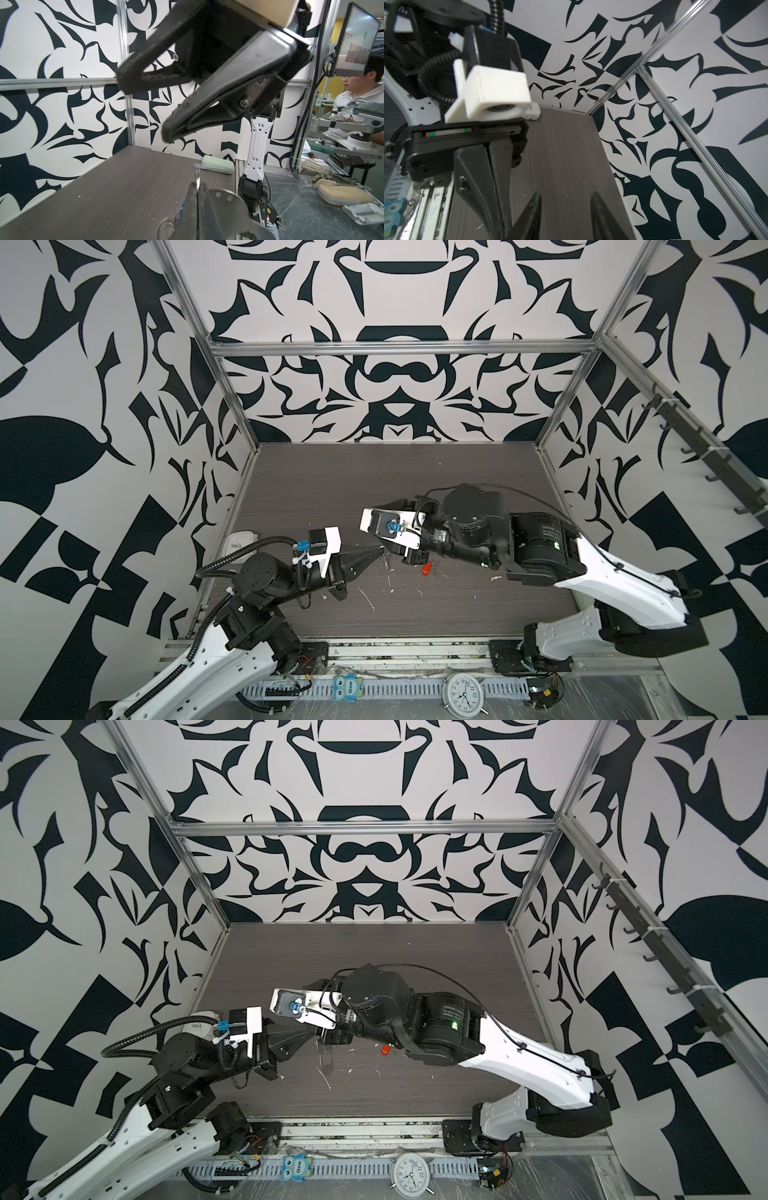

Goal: Remove the keys from the keyring

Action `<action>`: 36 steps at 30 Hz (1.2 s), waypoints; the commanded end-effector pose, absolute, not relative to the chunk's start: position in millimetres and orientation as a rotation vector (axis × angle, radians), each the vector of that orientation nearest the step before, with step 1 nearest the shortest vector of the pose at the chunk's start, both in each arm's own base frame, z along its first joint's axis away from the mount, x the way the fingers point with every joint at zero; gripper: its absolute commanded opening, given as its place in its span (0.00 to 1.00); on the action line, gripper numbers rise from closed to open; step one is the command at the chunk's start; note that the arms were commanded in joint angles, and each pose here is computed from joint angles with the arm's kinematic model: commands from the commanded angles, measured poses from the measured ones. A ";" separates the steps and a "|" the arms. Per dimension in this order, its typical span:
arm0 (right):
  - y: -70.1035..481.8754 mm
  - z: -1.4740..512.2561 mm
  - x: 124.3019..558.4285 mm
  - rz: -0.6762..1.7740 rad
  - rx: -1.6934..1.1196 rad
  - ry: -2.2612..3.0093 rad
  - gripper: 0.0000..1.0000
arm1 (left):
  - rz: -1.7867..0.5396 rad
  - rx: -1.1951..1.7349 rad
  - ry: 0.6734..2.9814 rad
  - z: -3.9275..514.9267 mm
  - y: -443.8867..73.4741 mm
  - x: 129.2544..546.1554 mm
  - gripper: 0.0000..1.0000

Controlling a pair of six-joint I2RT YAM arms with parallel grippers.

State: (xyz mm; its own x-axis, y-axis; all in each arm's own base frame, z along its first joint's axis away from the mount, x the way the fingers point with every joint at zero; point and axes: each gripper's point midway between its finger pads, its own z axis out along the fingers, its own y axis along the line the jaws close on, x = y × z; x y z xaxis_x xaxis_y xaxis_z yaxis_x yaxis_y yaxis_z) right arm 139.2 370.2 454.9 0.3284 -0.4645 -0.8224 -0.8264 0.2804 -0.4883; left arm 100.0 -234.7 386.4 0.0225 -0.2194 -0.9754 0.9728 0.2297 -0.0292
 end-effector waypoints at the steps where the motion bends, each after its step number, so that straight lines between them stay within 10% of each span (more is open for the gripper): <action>1: 349.6 499.2 151.1 0.434 -1.075 1.289 0.44 | -1.117 0.814 1.081 404.9 -227.8 102.4 0.00; 36: 361.7 410.1 125.2 0.724 -1.164 1.403 0.61 | -1.057 0.869 0.960 412.6 -223.7 91.5 0.00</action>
State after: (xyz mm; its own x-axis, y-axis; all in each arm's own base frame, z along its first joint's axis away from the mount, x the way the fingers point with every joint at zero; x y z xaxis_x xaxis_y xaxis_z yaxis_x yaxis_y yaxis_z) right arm 124.5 356.8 386.2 0.0903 -0.3274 -0.9406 -0.9297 0.3109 -0.1975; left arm 95.5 -225.7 406.3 0.1642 -0.2677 -0.9494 0.9594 0.2673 0.0906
